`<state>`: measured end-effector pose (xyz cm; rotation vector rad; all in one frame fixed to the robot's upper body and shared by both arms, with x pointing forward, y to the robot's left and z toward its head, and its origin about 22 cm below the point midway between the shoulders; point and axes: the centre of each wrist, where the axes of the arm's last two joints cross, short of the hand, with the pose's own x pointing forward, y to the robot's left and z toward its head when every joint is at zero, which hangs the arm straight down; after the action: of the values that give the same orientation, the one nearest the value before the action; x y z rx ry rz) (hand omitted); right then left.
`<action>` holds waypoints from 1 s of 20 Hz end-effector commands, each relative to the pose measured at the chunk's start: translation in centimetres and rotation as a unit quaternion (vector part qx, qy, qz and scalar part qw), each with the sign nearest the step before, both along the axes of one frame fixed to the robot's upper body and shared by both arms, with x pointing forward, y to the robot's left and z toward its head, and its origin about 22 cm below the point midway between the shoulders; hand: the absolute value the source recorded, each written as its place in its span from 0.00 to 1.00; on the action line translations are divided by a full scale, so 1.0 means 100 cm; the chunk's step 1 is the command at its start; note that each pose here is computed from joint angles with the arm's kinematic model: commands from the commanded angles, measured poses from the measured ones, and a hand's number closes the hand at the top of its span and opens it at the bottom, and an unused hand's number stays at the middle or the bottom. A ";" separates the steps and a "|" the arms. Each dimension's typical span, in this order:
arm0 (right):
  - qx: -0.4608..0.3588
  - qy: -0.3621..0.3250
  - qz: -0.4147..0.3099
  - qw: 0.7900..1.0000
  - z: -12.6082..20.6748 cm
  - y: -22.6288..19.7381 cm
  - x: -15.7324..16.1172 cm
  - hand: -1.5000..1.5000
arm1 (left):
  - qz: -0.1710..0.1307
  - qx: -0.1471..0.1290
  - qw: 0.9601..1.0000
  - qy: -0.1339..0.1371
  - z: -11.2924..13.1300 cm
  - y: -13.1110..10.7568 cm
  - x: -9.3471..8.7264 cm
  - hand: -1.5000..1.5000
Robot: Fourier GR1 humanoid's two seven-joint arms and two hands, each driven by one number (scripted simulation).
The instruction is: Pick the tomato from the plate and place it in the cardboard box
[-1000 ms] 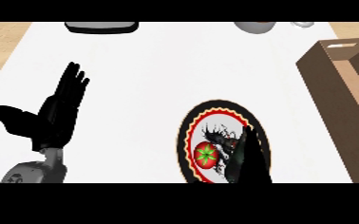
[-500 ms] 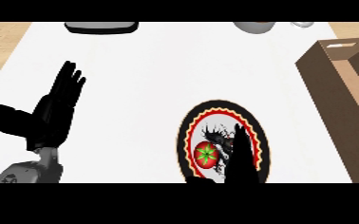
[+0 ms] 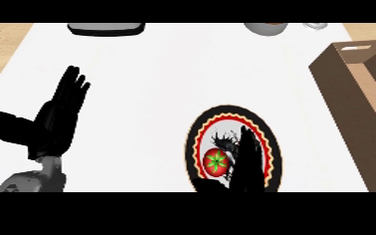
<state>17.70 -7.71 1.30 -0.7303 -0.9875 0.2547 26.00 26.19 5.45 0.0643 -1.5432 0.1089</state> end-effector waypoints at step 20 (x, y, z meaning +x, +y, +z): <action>-0.207 -0.015 0.197 0.958 -0.003 0.016 0.028 1.00 | -0.016 0.006 1.000 -0.002 -0.006 -0.008 0.004 0.50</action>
<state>19.83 -6.49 0.77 -0.8899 -1.1226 0.5220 26.31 25.82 4.86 0.0638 -1.5437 0.0994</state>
